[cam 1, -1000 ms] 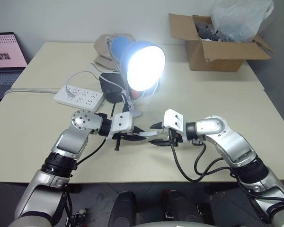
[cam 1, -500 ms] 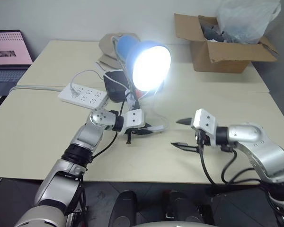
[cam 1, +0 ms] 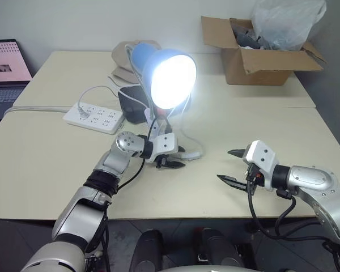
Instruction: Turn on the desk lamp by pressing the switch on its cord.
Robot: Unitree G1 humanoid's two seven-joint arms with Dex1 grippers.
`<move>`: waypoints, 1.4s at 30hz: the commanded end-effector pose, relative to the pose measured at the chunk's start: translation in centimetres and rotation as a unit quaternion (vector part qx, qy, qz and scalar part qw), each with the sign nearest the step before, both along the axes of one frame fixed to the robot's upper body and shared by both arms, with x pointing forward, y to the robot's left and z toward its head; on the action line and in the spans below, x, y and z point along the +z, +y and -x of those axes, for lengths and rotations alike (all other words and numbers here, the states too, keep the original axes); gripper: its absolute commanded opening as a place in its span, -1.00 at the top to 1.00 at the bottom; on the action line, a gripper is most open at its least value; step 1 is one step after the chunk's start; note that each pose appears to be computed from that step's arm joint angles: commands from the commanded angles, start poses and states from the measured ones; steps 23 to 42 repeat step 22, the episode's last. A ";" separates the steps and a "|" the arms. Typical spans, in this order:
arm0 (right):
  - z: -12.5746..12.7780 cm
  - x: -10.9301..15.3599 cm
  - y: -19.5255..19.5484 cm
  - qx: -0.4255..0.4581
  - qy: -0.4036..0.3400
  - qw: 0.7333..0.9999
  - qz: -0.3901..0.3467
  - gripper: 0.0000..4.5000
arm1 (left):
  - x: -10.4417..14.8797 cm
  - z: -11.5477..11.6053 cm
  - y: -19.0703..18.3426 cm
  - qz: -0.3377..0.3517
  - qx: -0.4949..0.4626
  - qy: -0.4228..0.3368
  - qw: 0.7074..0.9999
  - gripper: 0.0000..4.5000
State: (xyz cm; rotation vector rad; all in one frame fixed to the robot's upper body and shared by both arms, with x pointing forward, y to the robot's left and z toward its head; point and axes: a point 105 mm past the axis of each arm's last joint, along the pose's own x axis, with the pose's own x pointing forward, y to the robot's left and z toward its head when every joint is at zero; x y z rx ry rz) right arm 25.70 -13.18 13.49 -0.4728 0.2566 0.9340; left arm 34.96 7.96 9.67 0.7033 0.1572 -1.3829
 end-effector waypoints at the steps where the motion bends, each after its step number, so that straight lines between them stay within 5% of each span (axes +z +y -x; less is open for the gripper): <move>1: -0.2 1.2 0.0 0.006 -0.024 1.000 0.001 -0.89 | 3.6 0.6 0.9 0.047 -0.007 -0.038 0.998 -0.63; 9: -1.2 2.0 -1.9 0.003 -0.061 0.998 0.016 -0.89 | 6.2 3.9 7.8 0.037 0.085 -0.049 0.994 -0.71; 17: -1.2 2.1 -4.8 -0.004 -0.081 0.997 0.017 -0.89 | 6.7 8.5 11.4 0.094 0.194 0.028 0.976 -0.71; 42: -1.8 2.0 -4.6 0.010 -0.079 0.997 0.012 -0.89 | 6.3 9.1 11.9 0.108 0.220 0.034 0.969 -0.71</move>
